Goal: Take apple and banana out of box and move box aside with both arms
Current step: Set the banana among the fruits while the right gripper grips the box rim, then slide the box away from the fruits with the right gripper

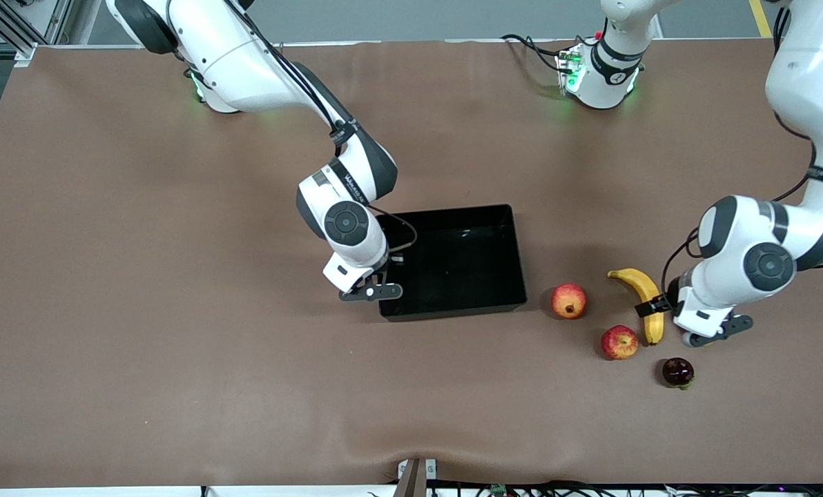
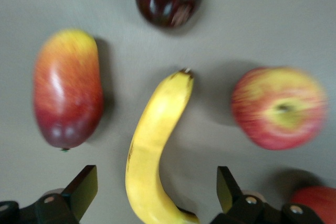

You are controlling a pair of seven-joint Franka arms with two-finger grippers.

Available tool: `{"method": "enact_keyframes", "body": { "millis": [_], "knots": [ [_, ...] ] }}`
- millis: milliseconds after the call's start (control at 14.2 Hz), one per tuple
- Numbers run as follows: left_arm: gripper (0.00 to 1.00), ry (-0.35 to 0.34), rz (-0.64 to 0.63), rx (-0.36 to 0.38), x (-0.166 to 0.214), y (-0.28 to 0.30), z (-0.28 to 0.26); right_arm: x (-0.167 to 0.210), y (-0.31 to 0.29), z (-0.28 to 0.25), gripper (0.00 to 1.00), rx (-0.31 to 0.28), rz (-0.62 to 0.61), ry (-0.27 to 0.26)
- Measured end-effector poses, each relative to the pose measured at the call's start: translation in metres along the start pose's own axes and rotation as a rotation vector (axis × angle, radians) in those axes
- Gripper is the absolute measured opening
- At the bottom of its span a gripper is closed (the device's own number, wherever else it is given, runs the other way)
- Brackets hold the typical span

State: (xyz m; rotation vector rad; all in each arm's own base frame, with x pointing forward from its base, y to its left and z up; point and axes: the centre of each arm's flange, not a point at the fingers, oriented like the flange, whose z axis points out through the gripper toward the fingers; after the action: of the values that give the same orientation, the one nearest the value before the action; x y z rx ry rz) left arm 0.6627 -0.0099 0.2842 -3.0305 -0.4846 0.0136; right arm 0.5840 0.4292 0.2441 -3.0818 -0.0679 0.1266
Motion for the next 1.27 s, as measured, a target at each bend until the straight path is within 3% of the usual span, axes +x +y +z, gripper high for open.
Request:
{"method": "enact_keyframes", "body": {
  "millis": [424,636,1059,1271],
  "knots": [
    [1.0,0.062,0.014,0.022,0.013,0.017,-0.126,0.048,0.134,-0.107,0.04,-0.017,0.151,-0.025],
    [1.0,0.077,0.059,0.042,0.01,0.015,-0.164,0.054,0.225,-0.142,0.04,-0.004,0.145,-0.019],
    [1.0,0.094,0.11,0.058,-0.013,0.01,-0.228,0.032,0.391,-0.136,0.04,0.014,0.083,-0.078],
    [1.0,0.097,0.119,0.062,-0.031,0.009,-0.263,0.023,0.471,-0.122,0.04,0.03,0.078,-0.06]
  ]
}}
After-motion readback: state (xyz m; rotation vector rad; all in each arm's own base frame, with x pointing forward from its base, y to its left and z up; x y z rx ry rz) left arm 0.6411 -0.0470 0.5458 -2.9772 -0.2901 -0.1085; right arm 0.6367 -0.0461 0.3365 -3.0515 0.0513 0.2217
